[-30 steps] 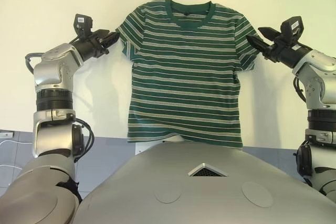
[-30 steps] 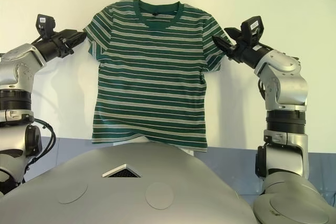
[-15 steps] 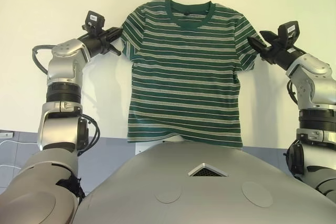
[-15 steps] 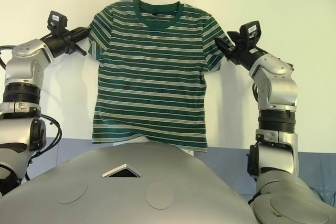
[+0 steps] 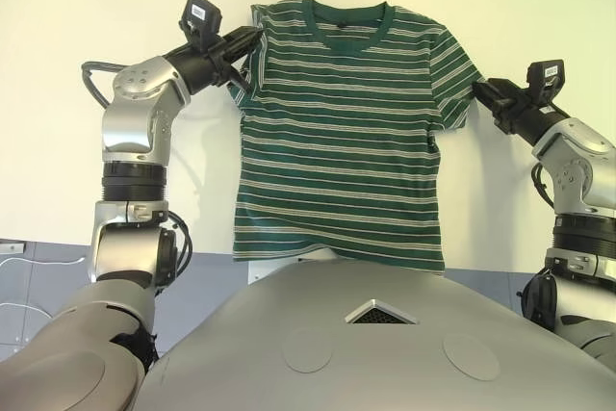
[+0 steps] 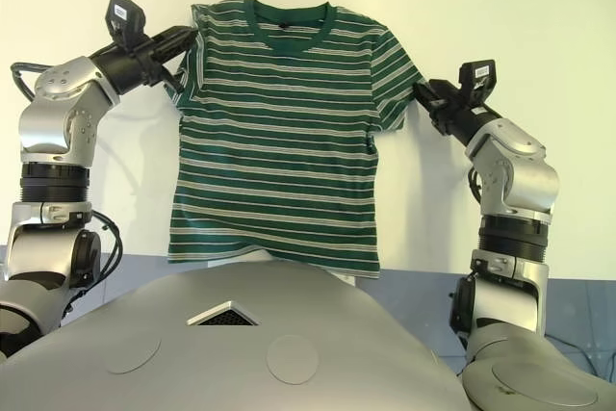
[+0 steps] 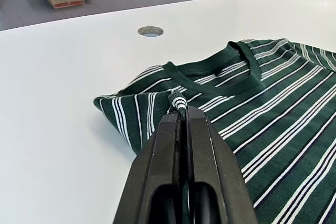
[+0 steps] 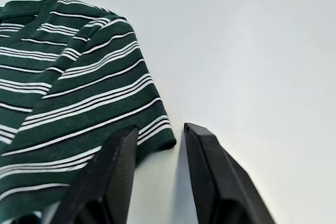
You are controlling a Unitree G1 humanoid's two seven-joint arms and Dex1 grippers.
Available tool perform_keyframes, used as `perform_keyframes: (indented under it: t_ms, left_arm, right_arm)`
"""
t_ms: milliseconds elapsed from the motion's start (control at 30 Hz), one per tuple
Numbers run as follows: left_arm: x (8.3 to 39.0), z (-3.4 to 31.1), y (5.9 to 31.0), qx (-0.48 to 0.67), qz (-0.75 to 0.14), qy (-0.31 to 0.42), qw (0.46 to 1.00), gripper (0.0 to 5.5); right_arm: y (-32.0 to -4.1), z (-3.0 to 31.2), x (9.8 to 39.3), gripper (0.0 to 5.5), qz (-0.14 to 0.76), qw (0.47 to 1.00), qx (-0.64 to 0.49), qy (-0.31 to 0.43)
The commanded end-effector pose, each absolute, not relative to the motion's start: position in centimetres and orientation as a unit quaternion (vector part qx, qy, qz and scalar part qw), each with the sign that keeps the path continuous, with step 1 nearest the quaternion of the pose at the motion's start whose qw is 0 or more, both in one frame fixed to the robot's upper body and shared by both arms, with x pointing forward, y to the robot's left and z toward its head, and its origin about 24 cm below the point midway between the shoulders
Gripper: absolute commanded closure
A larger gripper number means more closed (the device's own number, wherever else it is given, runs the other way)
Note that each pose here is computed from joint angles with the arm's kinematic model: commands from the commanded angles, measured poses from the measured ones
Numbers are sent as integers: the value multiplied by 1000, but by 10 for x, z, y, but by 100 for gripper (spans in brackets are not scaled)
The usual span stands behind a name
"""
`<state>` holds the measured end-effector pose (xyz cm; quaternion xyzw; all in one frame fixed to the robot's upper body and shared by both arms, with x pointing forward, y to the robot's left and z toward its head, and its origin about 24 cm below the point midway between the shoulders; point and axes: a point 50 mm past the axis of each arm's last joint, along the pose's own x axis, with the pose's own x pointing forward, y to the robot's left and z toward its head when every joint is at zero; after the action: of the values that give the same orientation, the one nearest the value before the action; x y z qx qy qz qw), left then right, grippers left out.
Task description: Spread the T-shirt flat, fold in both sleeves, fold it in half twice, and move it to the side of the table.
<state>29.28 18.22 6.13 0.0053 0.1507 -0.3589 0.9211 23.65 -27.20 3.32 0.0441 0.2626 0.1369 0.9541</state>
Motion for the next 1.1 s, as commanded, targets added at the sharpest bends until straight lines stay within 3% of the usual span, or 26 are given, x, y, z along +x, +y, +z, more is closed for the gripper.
perform_keyframes:
  t_ms: [33, 167, 300, 467, 533, 600, 767, 800, 900, 1000, 1100]
  left_arm:
    - [297, 59, 171, 13, -361, 165, 918, 550]
    - [306, 54, 162, 6, -346, 182, 920, 550]
    - [311, 72, 155, -100, -345, 155, 920, 473]
    - [299, 102, 201, -156, -314, 89, 932, 384]
    - [289, 99, 212, -103, -309, 99, 940, 349]
    - [274, 88, 205, -18, -339, 123, 933, 309]
    - [252, 73, 170, 139, -456, 128, 870, 208]
    - [249, 74, 170, 155, -462, 127, 864, 184]
    - [238, 81, 178, 182, -483, 127, 847, 136]
    - [218, 90, 190, 228, -523, 138, 810, 84]
    - [193, 93, 226, 345, -567, 195, 722, 31]
  right_arm:
    - [-267, 29, 233, 470, 143, 948, 38, 282]
    - [-262, 31, 234, 546, 148, 948, 38, 278]
    - [-258, 50, 239, 550, 158, 953, 39, 254]
    - [-229, 83, 250, 550, 200, 954, 0, 224]
    - [-216, 93, 253, 550, 216, 952, -14, 215]
    - [-194, 98, 261, 550, 248, 945, -36, 212]
    - [-137, 61, 274, 550, 298, 914, -62, 268]
    - [-134, 57, 274, 518, 298, 911, -66, 277]
    - [-143, 66, 272, 464, 300, 912, -64, 273]
    - [-164, 95, 268, 410, 326, 915, -84, 224]
    - [-207, 115, 239, 353, 409, 868, -208, 189]
